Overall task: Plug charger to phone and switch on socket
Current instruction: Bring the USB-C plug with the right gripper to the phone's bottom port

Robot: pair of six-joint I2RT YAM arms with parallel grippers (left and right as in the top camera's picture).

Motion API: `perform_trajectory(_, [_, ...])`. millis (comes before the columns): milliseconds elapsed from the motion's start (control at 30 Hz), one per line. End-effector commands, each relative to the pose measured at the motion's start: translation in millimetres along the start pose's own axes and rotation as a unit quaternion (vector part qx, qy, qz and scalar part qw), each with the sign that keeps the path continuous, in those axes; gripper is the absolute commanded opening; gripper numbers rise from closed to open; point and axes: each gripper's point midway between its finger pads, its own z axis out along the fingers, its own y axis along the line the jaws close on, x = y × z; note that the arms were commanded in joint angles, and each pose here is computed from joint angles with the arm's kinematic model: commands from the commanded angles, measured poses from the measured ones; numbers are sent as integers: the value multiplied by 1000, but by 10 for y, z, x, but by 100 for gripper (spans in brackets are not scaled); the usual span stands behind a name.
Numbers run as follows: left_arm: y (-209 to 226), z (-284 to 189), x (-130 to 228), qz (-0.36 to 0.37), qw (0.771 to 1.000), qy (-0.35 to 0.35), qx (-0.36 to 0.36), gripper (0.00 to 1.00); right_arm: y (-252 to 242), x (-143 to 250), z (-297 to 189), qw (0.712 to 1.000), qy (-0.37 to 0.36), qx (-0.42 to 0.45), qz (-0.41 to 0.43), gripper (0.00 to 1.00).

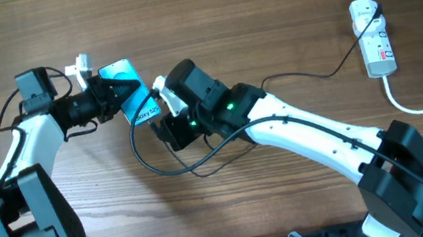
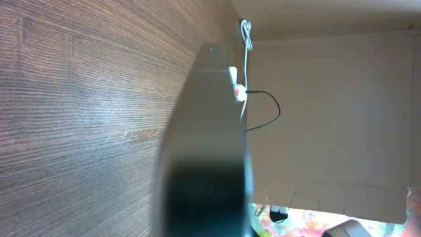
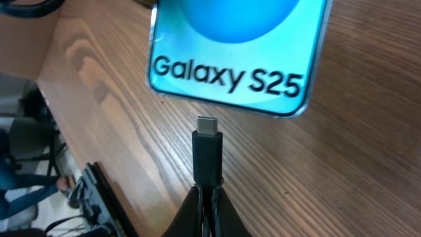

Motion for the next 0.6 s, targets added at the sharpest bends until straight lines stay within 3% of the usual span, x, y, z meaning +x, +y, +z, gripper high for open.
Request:
perform_trajectory(0, [-25, 19, 9, 2, 1000, 5, 10, 4, -131, 28, 89, 1000, 3, 26, 10, 4])
perform_trajectory(333, [52, 18, -28, 4, 1000, -5, -12, 4, -88, 213, 118, 999, 34, 33, 25, 4])
perform_trajectory(567, [-37, 13, -214, 74, 997, -30, -2, 4, -84, 192, 119, 999, 30, 31, 22, 4])
